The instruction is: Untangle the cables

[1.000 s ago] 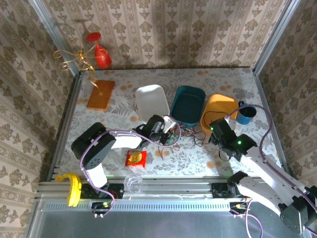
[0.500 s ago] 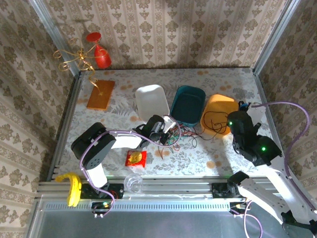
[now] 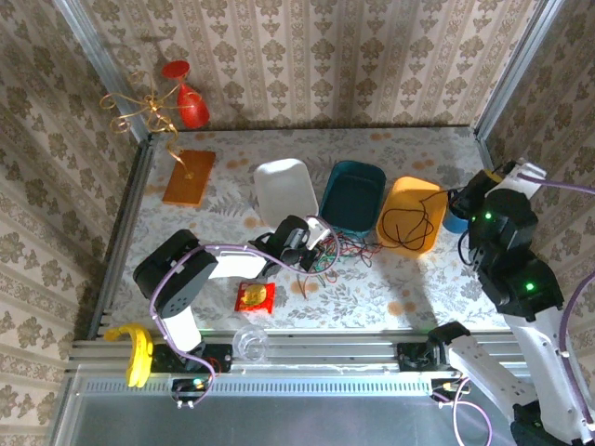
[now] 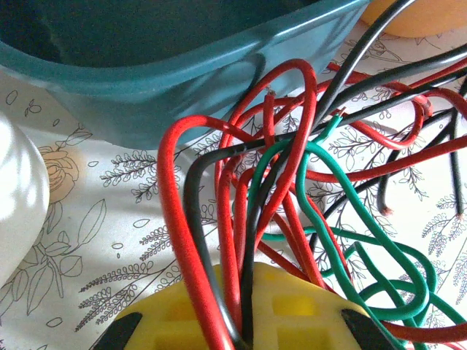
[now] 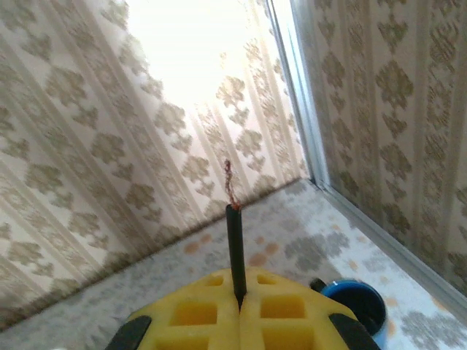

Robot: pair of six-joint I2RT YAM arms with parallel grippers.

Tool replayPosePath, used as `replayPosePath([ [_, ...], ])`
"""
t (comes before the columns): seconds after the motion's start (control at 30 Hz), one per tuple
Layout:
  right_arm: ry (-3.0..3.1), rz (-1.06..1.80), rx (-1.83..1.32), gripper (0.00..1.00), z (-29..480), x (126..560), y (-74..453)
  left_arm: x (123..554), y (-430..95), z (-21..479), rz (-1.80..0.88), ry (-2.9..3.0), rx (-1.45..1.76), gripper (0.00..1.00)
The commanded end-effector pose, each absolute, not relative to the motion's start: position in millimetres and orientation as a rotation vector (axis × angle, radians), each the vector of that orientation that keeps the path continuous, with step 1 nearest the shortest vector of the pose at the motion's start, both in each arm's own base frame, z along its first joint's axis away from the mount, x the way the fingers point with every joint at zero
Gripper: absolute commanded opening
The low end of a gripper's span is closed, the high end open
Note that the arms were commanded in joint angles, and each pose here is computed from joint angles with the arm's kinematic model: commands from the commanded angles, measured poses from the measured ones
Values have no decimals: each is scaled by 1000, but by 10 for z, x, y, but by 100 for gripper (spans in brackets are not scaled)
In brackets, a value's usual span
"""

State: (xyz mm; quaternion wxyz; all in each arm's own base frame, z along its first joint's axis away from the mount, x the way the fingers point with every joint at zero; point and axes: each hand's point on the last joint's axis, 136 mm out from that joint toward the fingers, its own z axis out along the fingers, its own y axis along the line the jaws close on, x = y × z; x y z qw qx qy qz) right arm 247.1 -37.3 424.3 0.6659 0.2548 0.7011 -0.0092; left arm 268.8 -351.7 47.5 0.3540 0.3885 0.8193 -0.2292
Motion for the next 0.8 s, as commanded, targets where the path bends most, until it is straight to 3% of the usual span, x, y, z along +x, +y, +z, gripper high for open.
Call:
replayPosePath([
  [0.0, 1461, 103, 454, 0, 4811, 2498, -209, 2632, -3469, 374, -567, 2147, 1041, 0],
  [0.43, 1255, 161, 266, 0, 5784, 2488, -12, 2569, -3404, 261, -523, 2177, 1071, 0],
  [0.6, 1220, 129, 272, 0, 5899, 2473, -71, 2540, -3381, 211, -507, 2190, 1089, 0],
  [0.77, 1314, 87, 289, 0, 5669, 2721, -115, 2532, -3408, 210, -507, 2187, 1103, 0],
])
